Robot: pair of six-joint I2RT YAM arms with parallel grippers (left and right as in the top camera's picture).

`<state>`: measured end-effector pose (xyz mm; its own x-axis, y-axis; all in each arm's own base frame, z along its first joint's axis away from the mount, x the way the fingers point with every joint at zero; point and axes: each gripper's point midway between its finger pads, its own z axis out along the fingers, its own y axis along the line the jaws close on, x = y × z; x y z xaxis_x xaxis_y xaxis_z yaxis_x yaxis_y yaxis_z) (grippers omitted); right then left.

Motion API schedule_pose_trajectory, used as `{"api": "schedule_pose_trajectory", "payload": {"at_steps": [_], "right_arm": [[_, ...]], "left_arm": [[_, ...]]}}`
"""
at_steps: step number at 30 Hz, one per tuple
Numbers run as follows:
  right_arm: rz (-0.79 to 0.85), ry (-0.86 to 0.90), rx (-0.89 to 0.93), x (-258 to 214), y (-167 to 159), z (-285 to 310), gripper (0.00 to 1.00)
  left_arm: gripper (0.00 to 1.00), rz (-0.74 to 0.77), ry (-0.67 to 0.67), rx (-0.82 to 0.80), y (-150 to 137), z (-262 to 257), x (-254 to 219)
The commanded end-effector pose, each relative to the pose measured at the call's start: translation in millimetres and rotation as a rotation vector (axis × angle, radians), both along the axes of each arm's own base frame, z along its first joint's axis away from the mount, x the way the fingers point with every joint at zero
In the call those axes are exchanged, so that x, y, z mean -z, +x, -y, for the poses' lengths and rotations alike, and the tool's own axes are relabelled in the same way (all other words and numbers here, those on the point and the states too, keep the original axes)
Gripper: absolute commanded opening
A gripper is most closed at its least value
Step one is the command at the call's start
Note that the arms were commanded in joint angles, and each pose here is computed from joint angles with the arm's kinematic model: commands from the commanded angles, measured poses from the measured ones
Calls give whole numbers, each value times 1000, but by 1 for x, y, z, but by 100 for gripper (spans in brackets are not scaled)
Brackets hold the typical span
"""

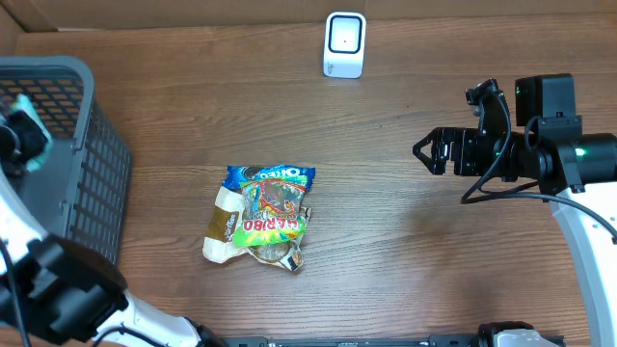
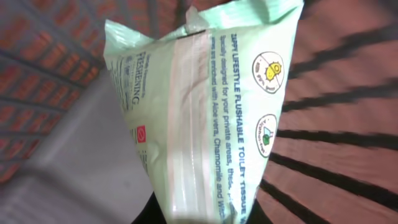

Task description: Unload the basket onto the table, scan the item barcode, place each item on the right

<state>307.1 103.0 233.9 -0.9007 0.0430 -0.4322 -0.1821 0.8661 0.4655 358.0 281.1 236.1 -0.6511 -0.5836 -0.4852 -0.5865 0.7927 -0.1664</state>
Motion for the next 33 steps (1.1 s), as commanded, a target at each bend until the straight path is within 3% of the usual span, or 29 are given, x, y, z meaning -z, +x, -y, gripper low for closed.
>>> {"api": "schedule_pose_trajectory", "payload": {"at_steps": [1, 8, 13, 18, 25, 33], "right_arm": [[25, 8, -7, -5, 3, -3, 100], [35, 10, -7, -6, 5, -3, 100], [55, 10, -7, -9, 9, -3, 100], [72, 12, -7, -11, 12, -4, 100], [77, 11, 23, -13, 16, 6, 99], [76, 7, 126, -18, 22, 39, 99]], "left_arm": [[4, 241, -7, 61, 2, 44, -97], [4, 428, -70, 304, -16, 147, -170], [4, 350, -90, 623, -19, 242, -160], [4, 169, -138, 791, -16, 308, -111], [4, -149, -207, 870, -12, 383, 3], [4, -397, -251, 1011, -33, 464, 100]]}}
